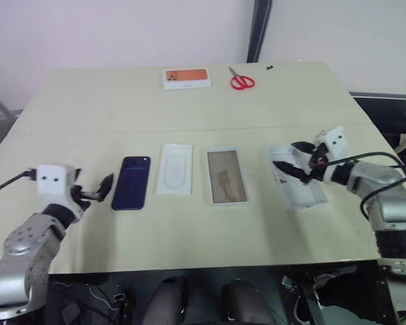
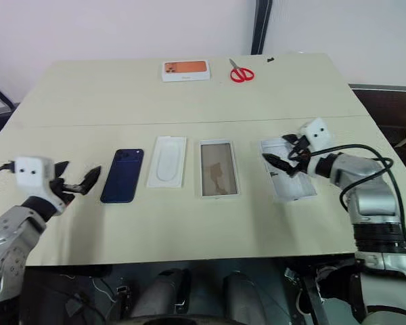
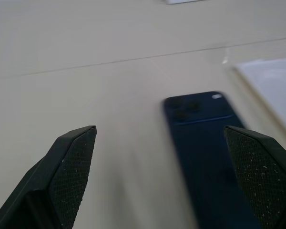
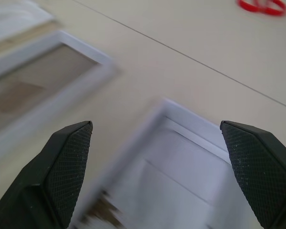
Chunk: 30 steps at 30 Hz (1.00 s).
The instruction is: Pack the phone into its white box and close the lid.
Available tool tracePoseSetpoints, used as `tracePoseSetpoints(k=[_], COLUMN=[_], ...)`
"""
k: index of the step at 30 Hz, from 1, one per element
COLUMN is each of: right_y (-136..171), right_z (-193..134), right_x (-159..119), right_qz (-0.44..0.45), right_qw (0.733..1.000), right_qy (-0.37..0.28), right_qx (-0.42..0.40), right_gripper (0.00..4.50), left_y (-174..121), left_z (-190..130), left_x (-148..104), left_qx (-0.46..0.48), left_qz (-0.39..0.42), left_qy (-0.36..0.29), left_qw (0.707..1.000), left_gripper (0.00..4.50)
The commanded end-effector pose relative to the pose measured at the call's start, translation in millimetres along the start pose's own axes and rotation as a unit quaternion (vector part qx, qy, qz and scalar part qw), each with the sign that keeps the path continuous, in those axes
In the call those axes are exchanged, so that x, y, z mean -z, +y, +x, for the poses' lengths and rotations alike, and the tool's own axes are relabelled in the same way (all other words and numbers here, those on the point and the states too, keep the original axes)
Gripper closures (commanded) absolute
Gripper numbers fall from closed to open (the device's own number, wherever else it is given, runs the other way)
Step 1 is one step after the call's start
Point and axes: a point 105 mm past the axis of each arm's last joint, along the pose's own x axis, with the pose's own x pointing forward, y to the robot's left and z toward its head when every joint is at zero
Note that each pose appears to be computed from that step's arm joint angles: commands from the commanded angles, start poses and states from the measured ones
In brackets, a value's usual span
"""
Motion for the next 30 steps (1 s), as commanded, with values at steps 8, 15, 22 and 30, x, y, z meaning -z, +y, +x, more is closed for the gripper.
tracePoseSetpoints(k=[8, 15, 22, 30], right_y=[77, 85, 86, 90], right_z=[16, 20, 18, 15], right_x=[-35, -34, -33, -30], right_qz=[-0.063, -0.059, -0.060, -0.063], right_qw=[0.990, 0.989, 0.990, 0.991], right_qy=[-0.035, -0.041, -0.046, -0.045], right_qx=[-0.123, -0.131, -0.123, -0.113], right_gripper=[0.01, 0.01, 0.01, 0.00], left_y=[-65, -81, -91, -87], left_z=[48, 71, 83, 88], left_x=[4, 2, 12, 14], left_qx=[0.073, 0.083, 0.088, 0.076], left_qz=[-0.041, -0.116, -0.154, -0.164], left_qy=[0.123, 0.173, 0.223, 0.228], left_qw=[0.989, 0.975, 0.959, 0.957], left_gripper=[0.03, 0.03, 0.03, 3.17])
